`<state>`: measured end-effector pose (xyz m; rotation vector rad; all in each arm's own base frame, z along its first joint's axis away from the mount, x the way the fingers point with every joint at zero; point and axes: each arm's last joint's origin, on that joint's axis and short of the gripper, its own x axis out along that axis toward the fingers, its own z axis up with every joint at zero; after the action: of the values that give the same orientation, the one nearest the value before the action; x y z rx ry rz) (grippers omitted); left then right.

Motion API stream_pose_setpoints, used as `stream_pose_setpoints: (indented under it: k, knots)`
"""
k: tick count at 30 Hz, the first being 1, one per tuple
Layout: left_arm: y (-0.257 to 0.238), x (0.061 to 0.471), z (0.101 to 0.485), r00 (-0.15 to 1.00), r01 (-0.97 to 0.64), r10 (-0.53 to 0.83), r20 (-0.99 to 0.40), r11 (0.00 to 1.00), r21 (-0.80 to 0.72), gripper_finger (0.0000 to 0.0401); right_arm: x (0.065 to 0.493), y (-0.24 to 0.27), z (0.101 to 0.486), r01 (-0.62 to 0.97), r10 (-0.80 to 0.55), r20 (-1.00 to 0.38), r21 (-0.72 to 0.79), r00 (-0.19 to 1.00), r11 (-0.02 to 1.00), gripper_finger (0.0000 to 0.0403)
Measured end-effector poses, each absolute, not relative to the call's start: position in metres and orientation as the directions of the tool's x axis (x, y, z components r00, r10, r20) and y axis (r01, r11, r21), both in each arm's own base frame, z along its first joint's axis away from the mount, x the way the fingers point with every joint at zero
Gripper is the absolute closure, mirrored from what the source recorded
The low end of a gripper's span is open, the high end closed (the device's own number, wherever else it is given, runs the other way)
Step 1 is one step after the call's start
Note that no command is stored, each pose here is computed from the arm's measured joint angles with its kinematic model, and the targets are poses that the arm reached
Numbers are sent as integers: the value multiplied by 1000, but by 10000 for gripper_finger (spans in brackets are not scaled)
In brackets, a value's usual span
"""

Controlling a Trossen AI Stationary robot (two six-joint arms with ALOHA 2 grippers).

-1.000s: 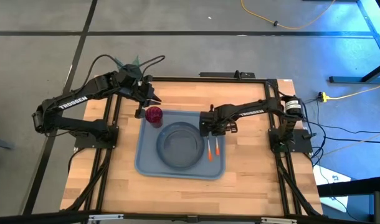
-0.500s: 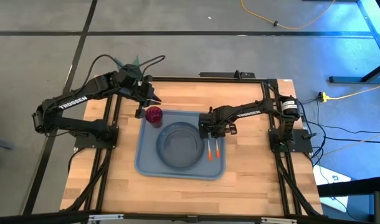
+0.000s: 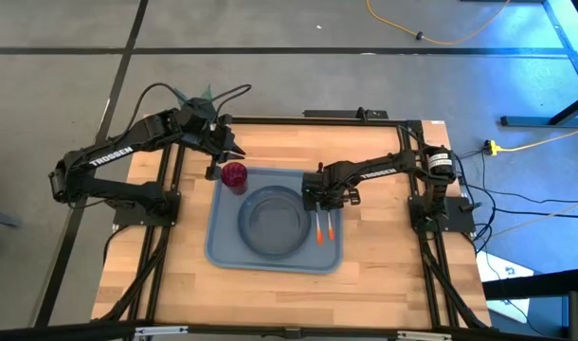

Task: Pick and place plate/cup/fork/spoon on tray
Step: Put the orange spoon on the blue tray, beside the orange fork, then adjust the blue tray

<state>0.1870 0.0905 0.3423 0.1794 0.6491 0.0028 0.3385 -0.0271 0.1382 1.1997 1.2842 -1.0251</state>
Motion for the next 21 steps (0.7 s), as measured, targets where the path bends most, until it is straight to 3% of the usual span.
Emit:
stream_pose_setpoints:
  k: [21]
  knots:
    - [91,187,342,797,53,59,-601,985,166,354,347,-27,155,993,121,-989,91,81,79,357]
